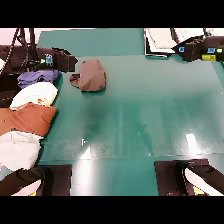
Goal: Fold the shirts.
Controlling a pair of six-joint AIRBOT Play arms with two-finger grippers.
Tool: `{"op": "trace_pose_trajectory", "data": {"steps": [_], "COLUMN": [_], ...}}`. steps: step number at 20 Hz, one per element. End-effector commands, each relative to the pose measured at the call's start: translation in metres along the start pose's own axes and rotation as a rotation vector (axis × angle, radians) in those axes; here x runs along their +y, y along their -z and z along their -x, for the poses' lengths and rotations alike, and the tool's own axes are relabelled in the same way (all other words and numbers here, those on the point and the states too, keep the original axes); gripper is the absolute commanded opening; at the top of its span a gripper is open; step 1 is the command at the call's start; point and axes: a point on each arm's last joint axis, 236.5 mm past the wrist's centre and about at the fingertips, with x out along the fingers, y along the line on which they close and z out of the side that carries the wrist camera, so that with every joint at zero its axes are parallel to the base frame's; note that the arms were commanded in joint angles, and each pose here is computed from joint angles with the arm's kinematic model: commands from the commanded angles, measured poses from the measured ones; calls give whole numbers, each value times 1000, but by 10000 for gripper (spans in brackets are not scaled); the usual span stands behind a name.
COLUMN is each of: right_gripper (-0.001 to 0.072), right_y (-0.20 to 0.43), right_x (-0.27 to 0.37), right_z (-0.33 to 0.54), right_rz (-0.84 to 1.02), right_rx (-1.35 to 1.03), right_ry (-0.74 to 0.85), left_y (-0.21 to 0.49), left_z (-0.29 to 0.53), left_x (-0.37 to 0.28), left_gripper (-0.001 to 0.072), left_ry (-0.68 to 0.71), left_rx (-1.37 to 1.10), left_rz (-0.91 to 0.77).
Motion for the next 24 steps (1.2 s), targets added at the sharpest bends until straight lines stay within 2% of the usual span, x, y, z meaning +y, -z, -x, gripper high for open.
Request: {"op": "trace_pose_trajectory", "data": {"steps": [1, 8, 11, 16, 18, 19, 24], "right_gripper": [15, 15, 15, 16, 15, 16, 15], "right_y": [0, 0, 0, 0, -1, 0, 0], "right_x": [0, 0, 0, 1, 2, 2, 2], "right_z": [0, 0, 0, 1, 1, 1, 0], "right_rz": [0, 0, 0, -1, -3, -3, -5], "right_rx": [0, 0, 0, -1, -3, -2, -1], "right_ry": [-1, -1, -1, -2, -7, -7, -8], "left_y": [0, 0, -24, -28, -37, -33, 53], "left_z": [0, 0, 1, 2, -5, -18, -147], "left_x": [0, 0, -1, 2, 18, 33, 113], "left_gripper": [26, 27, 26, 30, 575, 608, 609], "left_ry": [0, 0, 6, -12, -76, -117, -211], "left_rx": [-1, -1, -100, -119, -163, -146, 115], "left_rz": [-1, -1, 12, -23, -118, -114, -20]}}
